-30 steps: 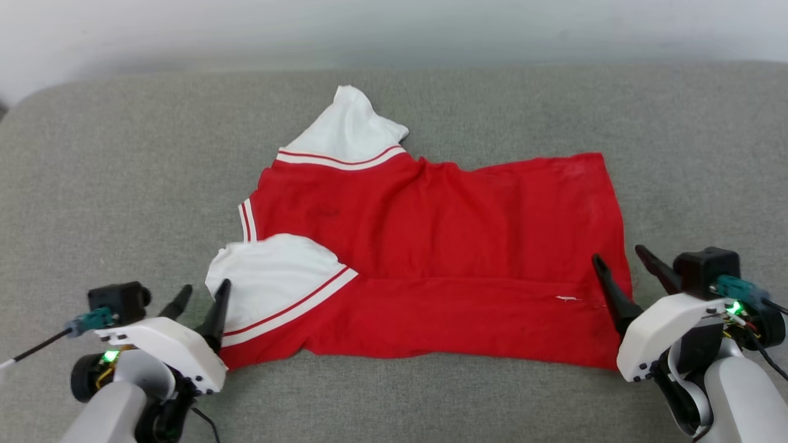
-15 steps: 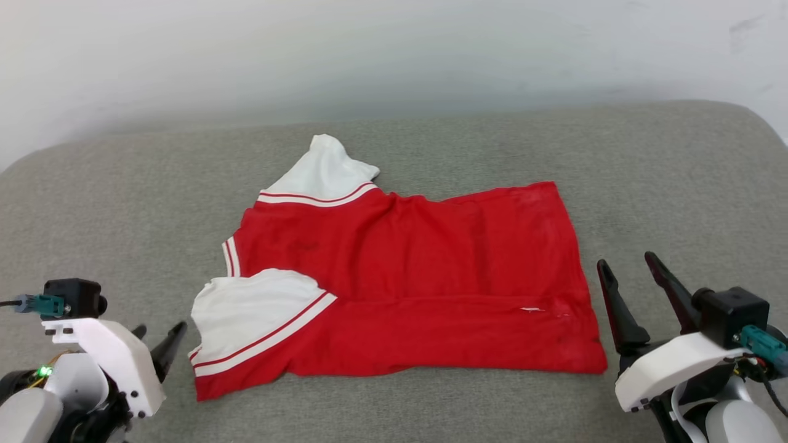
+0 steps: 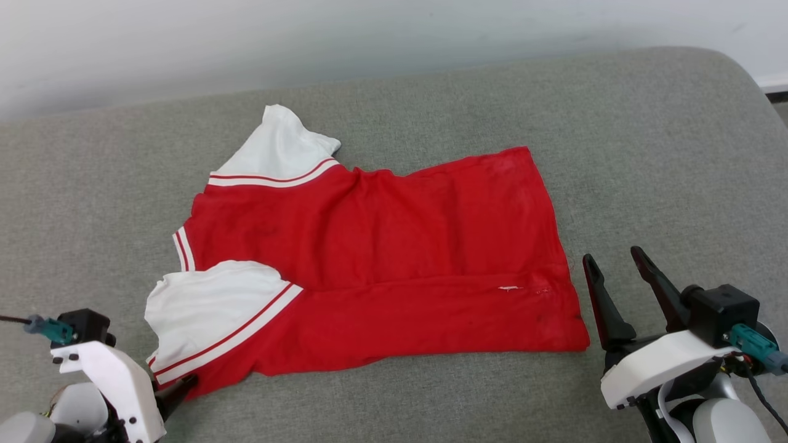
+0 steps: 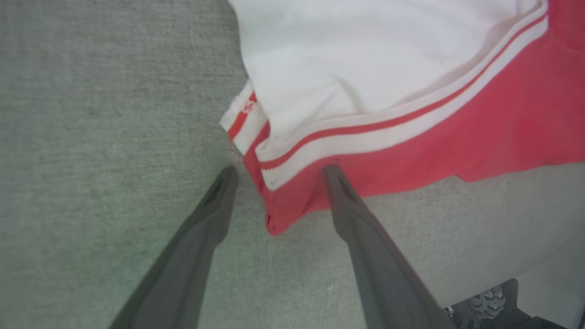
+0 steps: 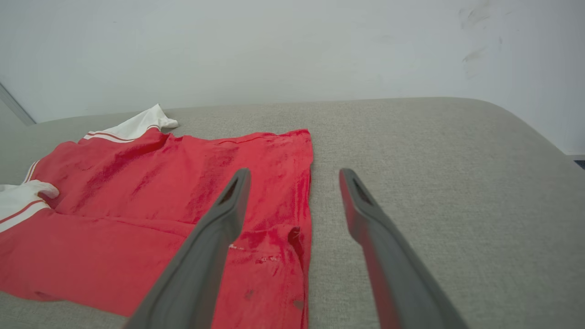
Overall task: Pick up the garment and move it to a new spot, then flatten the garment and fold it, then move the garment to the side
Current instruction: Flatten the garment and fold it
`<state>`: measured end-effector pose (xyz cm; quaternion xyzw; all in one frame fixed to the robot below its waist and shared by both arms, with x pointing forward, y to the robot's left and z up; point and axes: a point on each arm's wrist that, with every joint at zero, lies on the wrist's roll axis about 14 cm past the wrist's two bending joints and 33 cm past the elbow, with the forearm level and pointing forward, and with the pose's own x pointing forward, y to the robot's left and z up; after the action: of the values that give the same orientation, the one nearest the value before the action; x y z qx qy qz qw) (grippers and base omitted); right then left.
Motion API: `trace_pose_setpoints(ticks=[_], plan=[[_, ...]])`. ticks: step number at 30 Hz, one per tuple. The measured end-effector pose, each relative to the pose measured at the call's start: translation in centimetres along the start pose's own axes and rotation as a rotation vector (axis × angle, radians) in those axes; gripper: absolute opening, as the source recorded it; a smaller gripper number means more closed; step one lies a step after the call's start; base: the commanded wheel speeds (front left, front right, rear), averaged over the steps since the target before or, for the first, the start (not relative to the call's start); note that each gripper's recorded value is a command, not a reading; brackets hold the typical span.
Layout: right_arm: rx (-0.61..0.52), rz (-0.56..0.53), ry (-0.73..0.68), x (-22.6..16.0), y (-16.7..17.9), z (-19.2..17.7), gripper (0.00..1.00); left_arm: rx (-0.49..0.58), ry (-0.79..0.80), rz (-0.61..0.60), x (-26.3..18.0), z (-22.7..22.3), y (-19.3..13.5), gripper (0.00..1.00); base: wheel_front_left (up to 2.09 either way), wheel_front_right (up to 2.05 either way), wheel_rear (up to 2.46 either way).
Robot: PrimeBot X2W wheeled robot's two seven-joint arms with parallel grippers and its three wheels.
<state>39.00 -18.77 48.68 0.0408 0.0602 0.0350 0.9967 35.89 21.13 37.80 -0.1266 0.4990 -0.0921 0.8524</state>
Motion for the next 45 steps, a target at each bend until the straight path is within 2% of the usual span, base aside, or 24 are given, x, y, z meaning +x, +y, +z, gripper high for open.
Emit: trace_pose_setpoints(ticks=[2,3,4,5,12,18,23,29,36,37,38,39,45], plan=[[0.001,-0.003,0.007,0.3,-0.1,-0.2,1.0,-0.002,0.035,-0.014,0.6,-0.2,-0.3,1.0,0.0,0.0,0.0],[0.001,-0.006,0.01,0.3,-0.2,-0.3,1.0,-0.002,0.053,-0.023,0.8,-0.4,-0.5,0.5,0.0,0.0,0.0],[0.001,-0.009,0.014,0.4,-0.3,-0.4,1.0,-0.004,0.074,-0.031,0.9,-0.6,-0.7,0.16,0.0,0.0,0.0],[0.001,-0.012,0.017,0.4,-0.4,-0.5,1.0,-0.001,0.081,-0.037,1.0,-0.5,-0.8,0.0,0.0,0.0,0.0],[0.029,-0.027,0.092,0.3,-1.2,-1.4,1.0,0.038,0.008,-0.061,1.1,0.4,-1.8,0.0,0.0,0.0,0.0],[0.045,-0.009,0.369,-1.1,-2.1,-5.3,1.0,0.081,-0.11,-0.06,-0.5,2.0,-2.4,0.0,0.0,0.0,0.0],[0.059,0.052,0.583,-1.9,-1.2,-7.8,1.0,0.119,-0.189,-0.07,-1.9,3.4,-3.2,0.0,0.0,0.0,0.0],[0.044,0.098,0.695,-0.6,-0.3,-9.4,1.0,0.141,-0.204,-0.081,-1.8,3.7,-3.6,0.0,0.0,0.0,0.0],[0.071,0.159,0.847,-0.1,1.7,-12.5,1.0,0.115,-0.181,-0.076,-1.0,3.0,-3.1,0.0,0.0,0.0,0.0],[0.072,0.166,0.856,0.0,1.8,-12.6,0.77,0.111,-0.18,-0.071,-1.0,3.0,-2.9,0.0,0.0,0.0,0.0],[0.072,0.168,0.858,0.1,1.9,-12.7,0.33,0.108,-0.18,-0.067,-0.9,2.9,-2.7,0.0,0.0,0.0,0.0],[0.074,0.17,0.859,0.1,1.9,-12.7,0.0,0.106,-0.18,-0.065,-0.9,2.9,-2.7,0.0,0.0,0.0,0.0],[0.065,0.188,0.837,0.3,2.3,-11.8,0.0,0.109,-0.206,-0.071,-1.2,2.8,-2.9,0.0,0.0,0.0,0.0]])
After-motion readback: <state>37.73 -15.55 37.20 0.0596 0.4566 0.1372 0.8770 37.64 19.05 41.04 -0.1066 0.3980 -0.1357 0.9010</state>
